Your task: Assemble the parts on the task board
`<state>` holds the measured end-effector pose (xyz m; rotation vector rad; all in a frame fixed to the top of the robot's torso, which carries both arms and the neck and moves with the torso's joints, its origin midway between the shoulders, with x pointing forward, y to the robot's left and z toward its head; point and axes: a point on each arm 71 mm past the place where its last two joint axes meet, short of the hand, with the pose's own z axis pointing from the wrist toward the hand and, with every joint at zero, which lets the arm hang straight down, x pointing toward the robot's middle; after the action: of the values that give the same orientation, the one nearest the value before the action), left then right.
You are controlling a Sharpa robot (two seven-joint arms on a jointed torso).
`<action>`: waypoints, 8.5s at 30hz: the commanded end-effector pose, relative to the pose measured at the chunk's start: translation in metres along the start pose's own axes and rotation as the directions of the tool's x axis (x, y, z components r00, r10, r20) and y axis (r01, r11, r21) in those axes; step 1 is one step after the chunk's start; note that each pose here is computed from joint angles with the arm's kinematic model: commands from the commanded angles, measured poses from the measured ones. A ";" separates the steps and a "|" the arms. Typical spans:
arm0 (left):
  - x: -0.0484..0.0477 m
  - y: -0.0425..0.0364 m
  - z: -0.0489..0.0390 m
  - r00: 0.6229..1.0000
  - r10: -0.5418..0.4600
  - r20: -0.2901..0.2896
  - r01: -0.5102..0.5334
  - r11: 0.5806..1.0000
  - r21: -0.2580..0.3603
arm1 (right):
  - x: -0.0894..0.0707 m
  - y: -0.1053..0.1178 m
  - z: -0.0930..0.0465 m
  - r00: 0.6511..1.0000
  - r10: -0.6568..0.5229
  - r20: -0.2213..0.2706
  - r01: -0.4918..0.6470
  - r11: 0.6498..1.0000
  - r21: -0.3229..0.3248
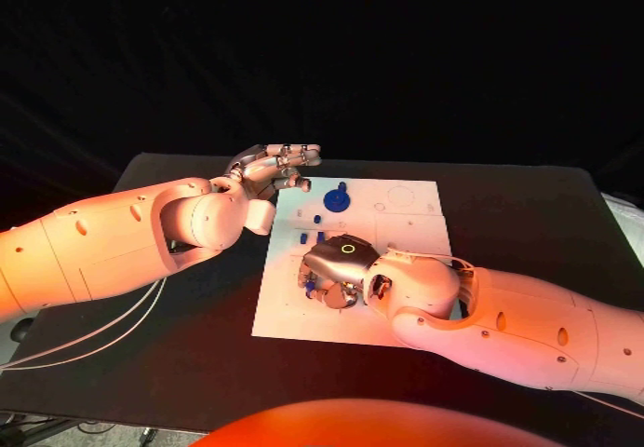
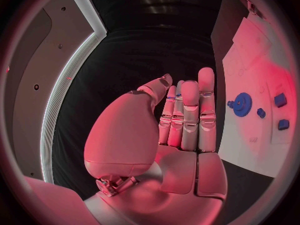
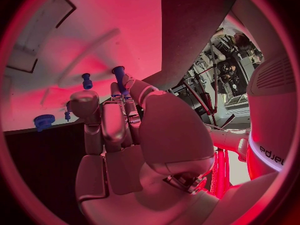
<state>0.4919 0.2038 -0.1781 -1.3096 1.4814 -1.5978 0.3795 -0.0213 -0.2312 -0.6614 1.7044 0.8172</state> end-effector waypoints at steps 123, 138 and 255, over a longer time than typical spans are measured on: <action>-0.0026 0.0003 -0.0034 1.000 -0.009 -0.020 0.009 1.000 -0.008 | 0.013 -0.085 -0.120 0.902 0.413 0.128 -0.414 0.741 0.528; -0.0021 0.0004 -0.0035 1.000 -0.010 -0.023 0.010 1.000 -0.010 | 0.011 -0.084 -0.106 0.930 0.336 0.151 -0.363 0.766 0.530; -0.0050 0.0014 -0.0040 1.000 -0.011 -0.026 0.010 1.000 -0.030 | 0.011 -0.075 -0.103 0.930 0.346 0.123 -0.366 0.843 0.396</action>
<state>0.4902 0.2115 -0.1813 -1.3253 1.5138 -1.5884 0.3761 -0.1519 -0.2400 -0.0254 1.9396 0.6301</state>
